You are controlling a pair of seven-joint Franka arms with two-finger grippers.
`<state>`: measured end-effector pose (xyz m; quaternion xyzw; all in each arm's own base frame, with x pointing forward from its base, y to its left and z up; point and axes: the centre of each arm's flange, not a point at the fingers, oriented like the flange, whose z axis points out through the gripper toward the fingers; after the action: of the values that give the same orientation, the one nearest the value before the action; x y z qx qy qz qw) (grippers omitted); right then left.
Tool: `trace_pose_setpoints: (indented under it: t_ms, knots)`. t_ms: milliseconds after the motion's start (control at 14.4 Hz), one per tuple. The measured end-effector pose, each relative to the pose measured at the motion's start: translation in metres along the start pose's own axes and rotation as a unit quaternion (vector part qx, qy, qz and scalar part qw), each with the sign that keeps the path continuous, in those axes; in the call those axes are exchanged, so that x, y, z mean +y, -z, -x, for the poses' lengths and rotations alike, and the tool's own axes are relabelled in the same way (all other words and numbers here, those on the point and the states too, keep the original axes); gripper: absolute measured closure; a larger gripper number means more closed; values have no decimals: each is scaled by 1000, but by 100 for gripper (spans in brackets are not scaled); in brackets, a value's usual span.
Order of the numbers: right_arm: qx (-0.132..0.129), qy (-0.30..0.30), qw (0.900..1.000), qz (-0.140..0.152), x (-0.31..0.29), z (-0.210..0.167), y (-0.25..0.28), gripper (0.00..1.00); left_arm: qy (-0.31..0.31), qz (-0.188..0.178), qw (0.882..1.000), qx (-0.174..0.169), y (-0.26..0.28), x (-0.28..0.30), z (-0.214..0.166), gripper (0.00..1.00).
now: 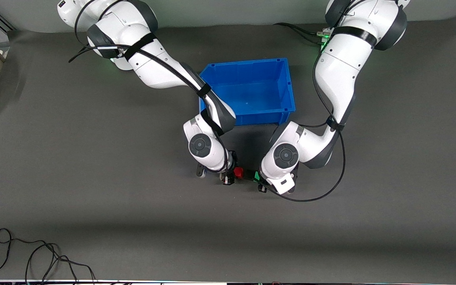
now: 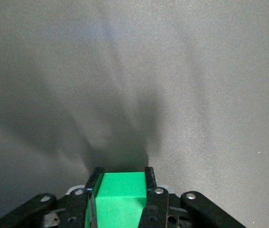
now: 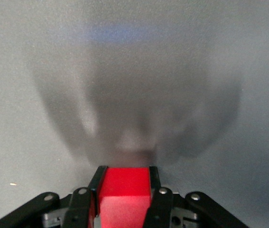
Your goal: Attach green and red cubes to black cube
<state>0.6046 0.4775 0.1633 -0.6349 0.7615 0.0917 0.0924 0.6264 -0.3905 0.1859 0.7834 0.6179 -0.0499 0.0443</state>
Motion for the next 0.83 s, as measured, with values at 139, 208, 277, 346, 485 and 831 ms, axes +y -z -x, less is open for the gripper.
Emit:
trace_pose_setpoints:
  t_ms: [139, 208, 277, 346, 485, 831]
  knots:
    - [-6, -1, 1000, -9, -2, 0, -1, 60, 1, -1, 1000, -1, -1, -1, 1, 61]
    - [-7, -1, 1000, -10, -2, 0, -1, 60, 2, -1, 1000, -1, -1, -1, 1, 61]
    - [-7, -1, 1000, -11, -2, 0, -1, 60, 2, -1, 1000, -2, -1, -1, 1, 61]
    - [-7, -2, 1000, -11, -2, 0, -1, 60, 2, -1, 1000, -2, -1, -1, 1, 61]
    - [-7, -2, 1000, -12, -3, 0, -1, 60, 3, -1, 1000, -2, -1, -1, 2, 61]
    - [-15, -1, 1000, -21, -7, 3, -2, 60, 14, -2, 1000, -5, -1, 0, 0, 61]
